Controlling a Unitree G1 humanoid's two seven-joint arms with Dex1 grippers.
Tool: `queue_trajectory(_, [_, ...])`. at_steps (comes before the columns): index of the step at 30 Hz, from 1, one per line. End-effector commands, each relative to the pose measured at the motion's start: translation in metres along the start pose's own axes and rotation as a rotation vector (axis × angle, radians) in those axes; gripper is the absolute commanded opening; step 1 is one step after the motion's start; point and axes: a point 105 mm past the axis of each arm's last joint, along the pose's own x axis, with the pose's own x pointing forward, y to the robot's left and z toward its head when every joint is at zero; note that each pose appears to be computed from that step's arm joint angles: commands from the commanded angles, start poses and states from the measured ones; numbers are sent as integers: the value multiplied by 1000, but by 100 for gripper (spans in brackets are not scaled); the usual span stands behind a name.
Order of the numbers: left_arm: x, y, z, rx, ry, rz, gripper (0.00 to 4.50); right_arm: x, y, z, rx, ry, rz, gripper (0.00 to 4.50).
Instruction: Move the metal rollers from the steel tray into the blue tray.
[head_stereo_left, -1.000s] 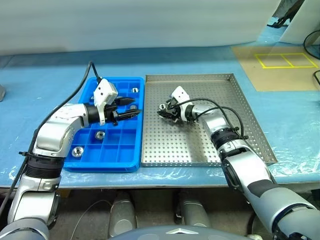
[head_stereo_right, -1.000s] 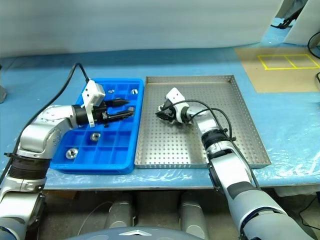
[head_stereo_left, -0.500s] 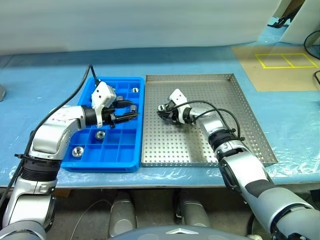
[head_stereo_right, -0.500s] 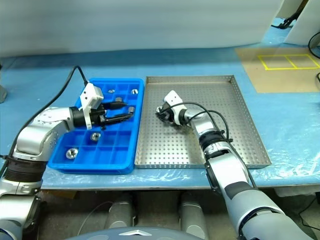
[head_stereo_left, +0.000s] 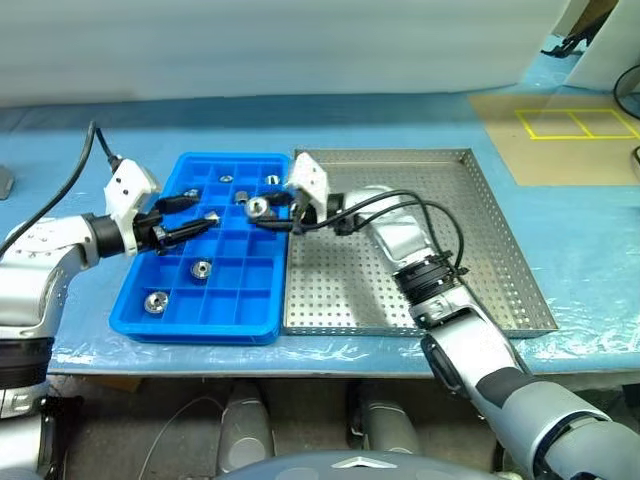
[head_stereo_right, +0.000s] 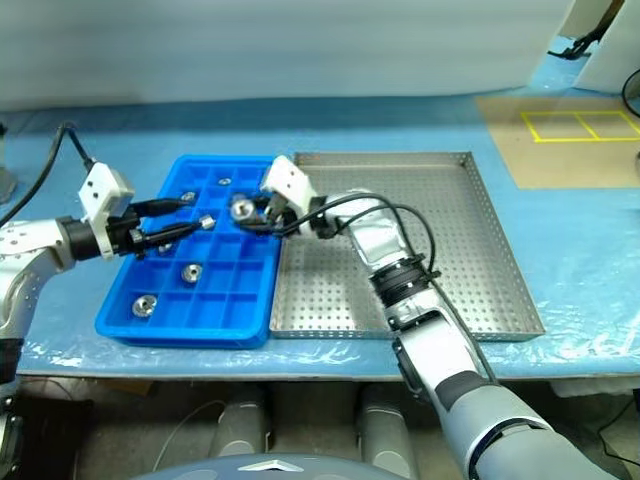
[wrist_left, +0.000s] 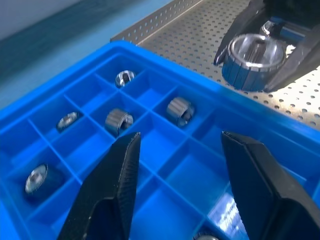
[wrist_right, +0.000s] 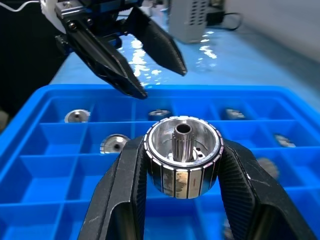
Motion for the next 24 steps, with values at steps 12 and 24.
queue_trajectory(12, [-16, -17, 10, 5, -31, 76, 270, -10, 38, -31, 12, 103, 246, 163])
queue_trajectory(24, [-7, -17, 13, 4, -32, 51, 270, -3, 37, -39, 53, 112, 206, 198])
